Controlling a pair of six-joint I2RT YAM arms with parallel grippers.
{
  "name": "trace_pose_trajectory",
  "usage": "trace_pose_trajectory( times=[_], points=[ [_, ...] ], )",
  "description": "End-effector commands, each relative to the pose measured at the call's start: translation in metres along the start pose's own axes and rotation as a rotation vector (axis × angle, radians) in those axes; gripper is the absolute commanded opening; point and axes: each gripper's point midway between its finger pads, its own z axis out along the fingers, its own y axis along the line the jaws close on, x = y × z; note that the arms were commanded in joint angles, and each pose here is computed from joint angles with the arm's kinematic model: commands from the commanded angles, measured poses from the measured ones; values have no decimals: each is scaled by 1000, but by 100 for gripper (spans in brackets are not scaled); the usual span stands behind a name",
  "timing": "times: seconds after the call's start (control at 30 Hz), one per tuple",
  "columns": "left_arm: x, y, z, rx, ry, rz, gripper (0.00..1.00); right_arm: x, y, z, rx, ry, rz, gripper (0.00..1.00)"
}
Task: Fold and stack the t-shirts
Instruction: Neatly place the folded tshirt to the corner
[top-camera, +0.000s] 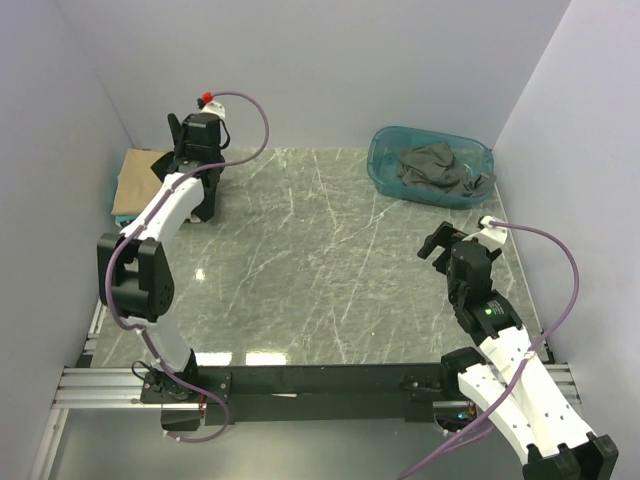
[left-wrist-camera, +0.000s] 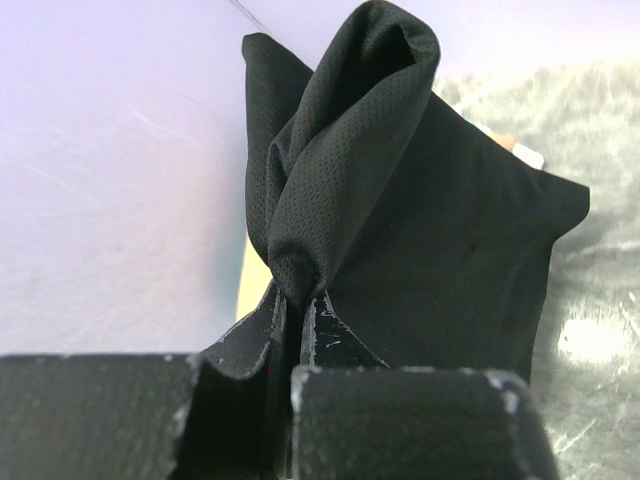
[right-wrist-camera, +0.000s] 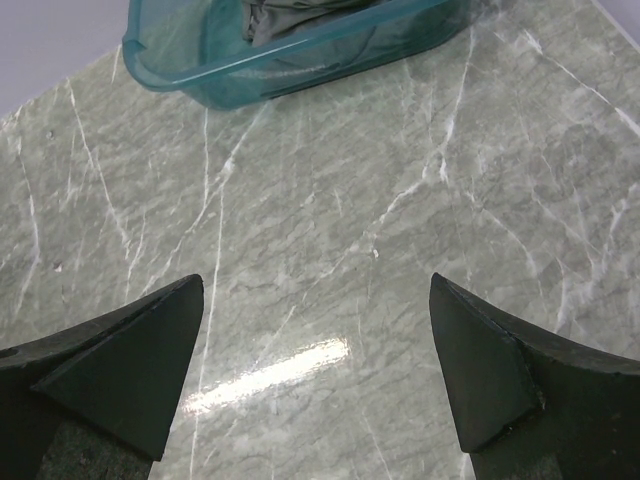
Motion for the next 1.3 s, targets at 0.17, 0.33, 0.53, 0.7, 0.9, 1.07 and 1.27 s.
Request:
trace_pose_trajectory(
  times=[0.17,0.33,0.53,0.7,0.9,1.07,1.27],
  points=[
    [-60,57,-28,-74,-149,-93,1,-12,1,1,18,-30,20,100],
    [-65,62,-31,-74,-162,-96,1,-11,1,1,18,-30,20,100],
    [-50,66,-19,-85,-128,-82,1,-11,1,1,22,-24,16,100],
    [-37,70,-3,-96,-125,-68,1,-12,-1,0,31,-23,7,100],
    [-23,65,31,-95,-88,-54,1,-17,-2,-3,33,-42,4,100],
    [-20,74,54,-129,-83,-42,1,-19,1,-4,3,-56,2,100],
    [10,84,83,-142,-32,-82,1,-21,0,-4,1,-74,2,100]
  ],
)
